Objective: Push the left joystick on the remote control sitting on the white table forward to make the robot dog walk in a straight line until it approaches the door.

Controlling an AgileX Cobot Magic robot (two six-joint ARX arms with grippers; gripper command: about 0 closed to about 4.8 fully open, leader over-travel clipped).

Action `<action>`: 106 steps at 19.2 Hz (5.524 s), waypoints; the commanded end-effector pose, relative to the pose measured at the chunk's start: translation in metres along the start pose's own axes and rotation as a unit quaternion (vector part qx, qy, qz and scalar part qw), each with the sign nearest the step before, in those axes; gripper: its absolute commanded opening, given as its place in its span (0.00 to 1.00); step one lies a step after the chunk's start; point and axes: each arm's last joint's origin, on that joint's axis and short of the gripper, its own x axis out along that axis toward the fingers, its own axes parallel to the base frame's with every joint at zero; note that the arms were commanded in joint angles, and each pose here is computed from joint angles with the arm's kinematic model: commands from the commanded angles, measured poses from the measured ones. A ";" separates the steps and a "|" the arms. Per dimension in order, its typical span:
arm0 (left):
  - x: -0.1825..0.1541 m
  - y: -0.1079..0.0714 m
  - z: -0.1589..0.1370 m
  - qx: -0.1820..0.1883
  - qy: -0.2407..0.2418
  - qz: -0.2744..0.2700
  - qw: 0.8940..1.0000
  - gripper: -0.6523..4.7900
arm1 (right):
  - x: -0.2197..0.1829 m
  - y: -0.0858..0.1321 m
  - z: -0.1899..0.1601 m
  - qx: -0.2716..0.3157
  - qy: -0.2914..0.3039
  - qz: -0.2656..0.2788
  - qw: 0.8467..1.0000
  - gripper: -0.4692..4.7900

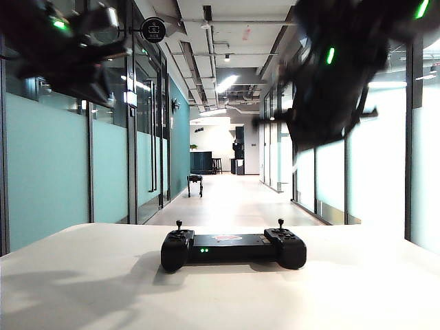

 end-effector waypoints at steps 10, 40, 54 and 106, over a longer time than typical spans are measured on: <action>-0.100 -0.002 -0.070 0.000 -0.126 0.075 0.989 0.11 | -0.102 -0.034 0.005 -0.010 -0.083 0.065 0.994 0.09; -0.147 -0.002 -0.195 -0.001 -0.168 0.087 0.982 0.11 | -0.183 -0.077 -0.128 -0.040 -0.151 0.142 0.977 0.09; -0.147 -0.002 -0.195 -0.001 -0.169 0.087 0.982 0.11 | -0.182 -0.086 -0.161 -0.022 -0.176 0.093 0.980 0.09; -0.141 0.017 -0.196 -0.002 -0.270 0.118 0.956 0.11 | -0.184 -0.127 -0.148 0.045 -0.240 -0.104 0.964 0.09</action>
